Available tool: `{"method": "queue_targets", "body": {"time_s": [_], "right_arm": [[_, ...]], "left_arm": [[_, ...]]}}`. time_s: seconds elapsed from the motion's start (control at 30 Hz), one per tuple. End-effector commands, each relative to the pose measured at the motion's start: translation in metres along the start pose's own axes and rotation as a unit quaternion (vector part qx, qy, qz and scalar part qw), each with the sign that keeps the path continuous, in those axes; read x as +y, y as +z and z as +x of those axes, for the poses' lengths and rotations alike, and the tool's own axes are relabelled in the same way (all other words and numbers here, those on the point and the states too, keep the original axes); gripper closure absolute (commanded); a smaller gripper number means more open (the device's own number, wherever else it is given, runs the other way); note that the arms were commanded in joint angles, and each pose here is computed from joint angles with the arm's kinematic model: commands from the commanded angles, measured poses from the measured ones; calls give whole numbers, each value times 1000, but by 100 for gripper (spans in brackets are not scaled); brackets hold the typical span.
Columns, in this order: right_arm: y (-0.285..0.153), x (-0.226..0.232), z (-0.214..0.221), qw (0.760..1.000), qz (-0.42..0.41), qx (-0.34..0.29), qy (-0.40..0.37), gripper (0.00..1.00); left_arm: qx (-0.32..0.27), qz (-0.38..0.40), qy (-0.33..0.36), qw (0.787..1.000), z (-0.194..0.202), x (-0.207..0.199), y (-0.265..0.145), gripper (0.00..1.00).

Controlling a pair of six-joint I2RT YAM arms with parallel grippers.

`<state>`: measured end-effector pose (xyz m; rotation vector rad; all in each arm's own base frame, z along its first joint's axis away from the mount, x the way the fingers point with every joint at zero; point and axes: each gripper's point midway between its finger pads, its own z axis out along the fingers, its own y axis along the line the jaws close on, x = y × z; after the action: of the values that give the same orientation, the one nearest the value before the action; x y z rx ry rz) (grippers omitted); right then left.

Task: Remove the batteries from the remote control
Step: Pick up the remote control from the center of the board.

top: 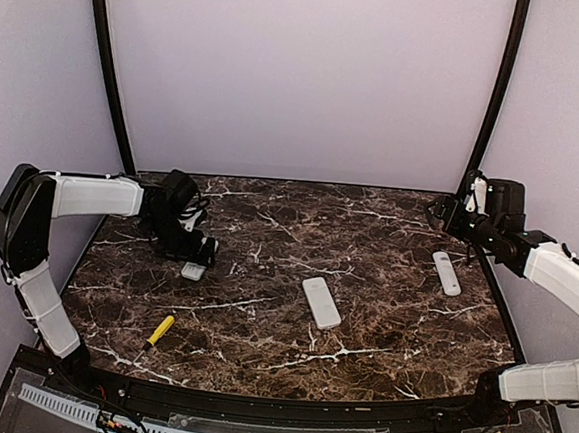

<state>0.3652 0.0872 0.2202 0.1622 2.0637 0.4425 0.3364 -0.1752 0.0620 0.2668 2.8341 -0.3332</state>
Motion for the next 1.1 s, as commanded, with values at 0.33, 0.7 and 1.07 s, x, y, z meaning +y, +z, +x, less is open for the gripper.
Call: {"method": "queue_targets", "body": {"time_s": [0.33, 0.7, 1.07], "right_arm": [[-5, 2, -11, 1000, 3, -31, -2, 3], [-13, -3, -22, 998, 20, -58, -1, 3], [-8, -15, -15, 998, 46, -49, 17, 3]], "left_arm": [[31, -55, 6, 998, 8, 23, 24, 8], [40, -85, 10, 995, 11, 34, 30, 32], [46, -96, 27, 994, 13, 36, 33, 38]]}}
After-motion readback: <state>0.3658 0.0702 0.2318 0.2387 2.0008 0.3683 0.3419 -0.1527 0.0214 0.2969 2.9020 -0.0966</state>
